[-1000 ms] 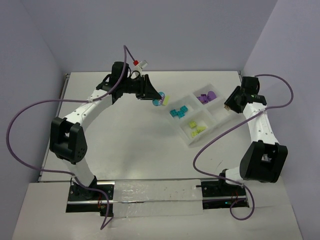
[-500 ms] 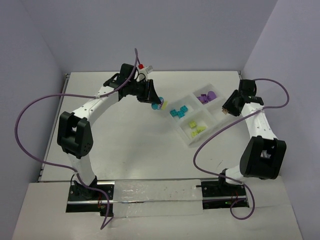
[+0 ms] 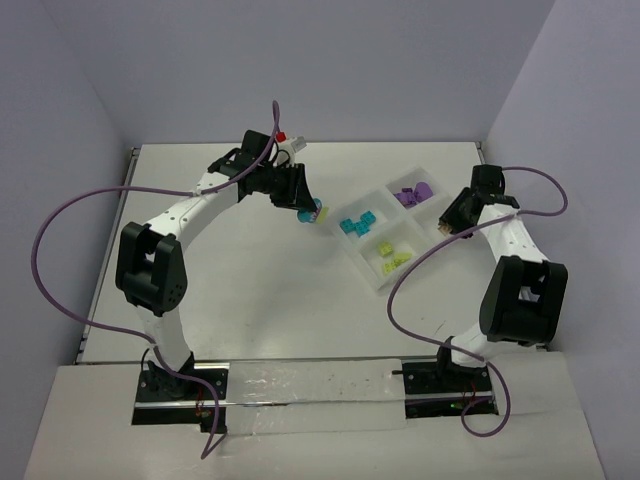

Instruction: Sort the legos into containers by color

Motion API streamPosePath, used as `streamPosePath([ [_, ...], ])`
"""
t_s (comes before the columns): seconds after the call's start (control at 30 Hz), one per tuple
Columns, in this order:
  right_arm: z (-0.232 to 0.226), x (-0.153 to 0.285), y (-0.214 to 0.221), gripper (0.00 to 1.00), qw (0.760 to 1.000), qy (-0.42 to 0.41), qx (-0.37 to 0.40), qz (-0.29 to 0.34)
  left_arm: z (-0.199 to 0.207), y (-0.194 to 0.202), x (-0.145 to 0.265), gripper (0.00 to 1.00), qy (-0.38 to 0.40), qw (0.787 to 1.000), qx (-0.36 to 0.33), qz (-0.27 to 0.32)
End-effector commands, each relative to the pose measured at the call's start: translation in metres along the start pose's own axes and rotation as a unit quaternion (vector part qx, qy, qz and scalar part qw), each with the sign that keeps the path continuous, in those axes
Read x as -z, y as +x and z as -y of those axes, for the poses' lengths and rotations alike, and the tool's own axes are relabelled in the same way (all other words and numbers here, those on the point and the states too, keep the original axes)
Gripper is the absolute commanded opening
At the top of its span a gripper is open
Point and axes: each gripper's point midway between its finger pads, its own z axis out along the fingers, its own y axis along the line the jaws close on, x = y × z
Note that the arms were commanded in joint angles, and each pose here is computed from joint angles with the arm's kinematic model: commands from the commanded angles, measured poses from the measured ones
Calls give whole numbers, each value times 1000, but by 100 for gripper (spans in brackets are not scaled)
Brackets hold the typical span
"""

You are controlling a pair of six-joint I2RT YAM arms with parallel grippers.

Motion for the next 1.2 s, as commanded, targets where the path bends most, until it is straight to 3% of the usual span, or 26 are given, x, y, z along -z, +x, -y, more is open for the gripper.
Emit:
streamPosePath([
  [0.0, -16, -7, -26, 1, 999, -17, -1, 30, 5, -11, 2, 0, -4, 1000, -23, 14],
  [0.17, -20, -18, -32, 2, 1000, -16, -2, 27, 3, -12, 1, 0, -10, 1000, -22, 15],
  [0.27, -25, -22, -39, 12, 999, -22, -1, 30, 5, -15, 0, 0, -10, 1000, -22, 17],
  [0.37, -24, -24, -41, 41, 999, -16, 0, 31, 8, -18, -1, 0, -11, 1000, -23, 19],
  [0.4, -23, -25, -40, 58, 1000, -14, 1, 27, 10, -19, -1, 0, -11, 999, -25, 20],
  [0.53, -23, -21, -43, 73, 999, -11, 5, 31, 15, -19, -7, 0, -23, 999, -34, 16],
  [0.7, -31, -1, -55, 75, 998, -26, 11, 55, 29, -16, -16, 0, -27, 998, -56, 1],
  [0.9, -66, 52, -67, 72, 986, -129, 39, 102, 59, -33, -17, 0, 22, 997, -66, 13],
  [1.03, -98, 88, -54, 72, 968, -227, 70, 85, 91, -39, -9, 0, 114, 992, -61, 8],
  [1.17, -140, 126, -22, 73, 924, -352, 142, 45, 125, -50, 6, 0, 208, 976, -50, 30],
])
